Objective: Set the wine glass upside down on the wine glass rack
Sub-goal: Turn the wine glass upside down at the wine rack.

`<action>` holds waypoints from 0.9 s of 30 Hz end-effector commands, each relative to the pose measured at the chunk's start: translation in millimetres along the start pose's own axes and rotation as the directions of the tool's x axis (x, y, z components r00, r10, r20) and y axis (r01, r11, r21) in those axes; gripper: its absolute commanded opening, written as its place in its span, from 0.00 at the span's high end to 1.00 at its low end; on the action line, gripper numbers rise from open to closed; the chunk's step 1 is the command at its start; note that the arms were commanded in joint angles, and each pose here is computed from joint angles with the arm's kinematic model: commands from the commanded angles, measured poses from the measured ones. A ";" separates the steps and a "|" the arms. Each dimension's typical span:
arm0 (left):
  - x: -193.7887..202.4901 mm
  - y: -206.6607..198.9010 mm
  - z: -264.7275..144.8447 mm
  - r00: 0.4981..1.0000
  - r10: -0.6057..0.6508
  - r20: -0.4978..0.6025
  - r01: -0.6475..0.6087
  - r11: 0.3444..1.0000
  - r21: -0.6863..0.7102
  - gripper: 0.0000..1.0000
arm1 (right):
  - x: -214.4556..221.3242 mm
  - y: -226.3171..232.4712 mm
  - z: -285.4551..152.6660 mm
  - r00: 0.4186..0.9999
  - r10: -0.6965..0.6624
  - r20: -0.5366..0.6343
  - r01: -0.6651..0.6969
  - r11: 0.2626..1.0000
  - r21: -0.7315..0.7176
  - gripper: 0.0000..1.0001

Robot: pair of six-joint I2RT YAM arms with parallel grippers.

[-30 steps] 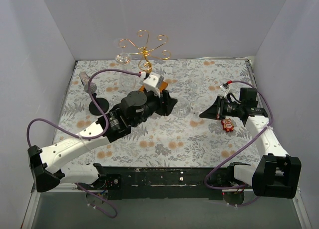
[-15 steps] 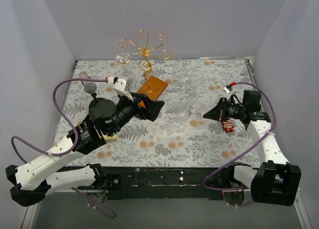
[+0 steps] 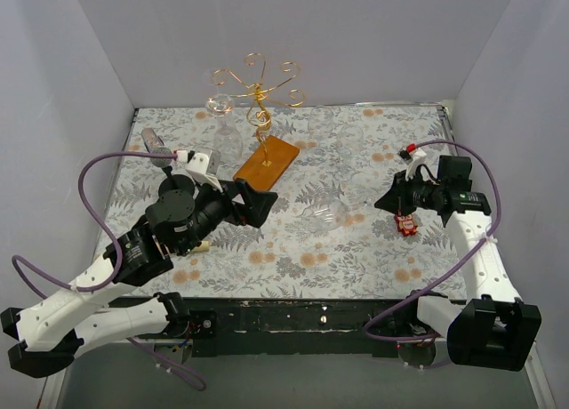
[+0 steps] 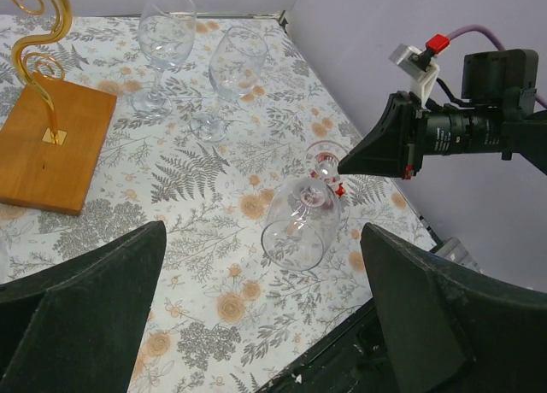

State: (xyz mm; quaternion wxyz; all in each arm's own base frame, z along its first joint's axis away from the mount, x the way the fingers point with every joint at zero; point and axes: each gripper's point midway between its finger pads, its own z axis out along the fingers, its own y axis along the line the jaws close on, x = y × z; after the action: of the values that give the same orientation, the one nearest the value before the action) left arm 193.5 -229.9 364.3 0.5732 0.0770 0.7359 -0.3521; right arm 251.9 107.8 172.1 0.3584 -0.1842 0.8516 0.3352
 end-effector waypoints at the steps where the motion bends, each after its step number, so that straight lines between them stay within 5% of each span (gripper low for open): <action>1: -3.4 5.5 -12.0 0.999 -0.045 0.028 0.045 0.999 -0.007 0.02 | -42.6 1.8 -23.4 0.963 -0.264 0.056 0.260 0.963 0.067 0.99; 16: 1.6 -1.2 -10.6 0.995 -0.097 0.027 0.096 0.995 0.034 0.02 | -105.0 -4.6 -57.5 0.773 -0.634 0.004 0.623 0.761 0.181 0.99; 27: 9.0 -2.2 -9.4 0.992 -0.129 0.016 0.128 0.991 0.044 0.02 | -131.5 -1.9 -70.2 0.653 -0.757 -0.009 0.740 0.636 0.218 0.99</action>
State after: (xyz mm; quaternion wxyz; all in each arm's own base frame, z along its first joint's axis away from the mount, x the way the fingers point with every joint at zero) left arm 185.2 -227.0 356.9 0.5580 0.0420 0.7306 -0.3912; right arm 300.3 65.5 275.5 0.4849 -0.4411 0.7485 0.1004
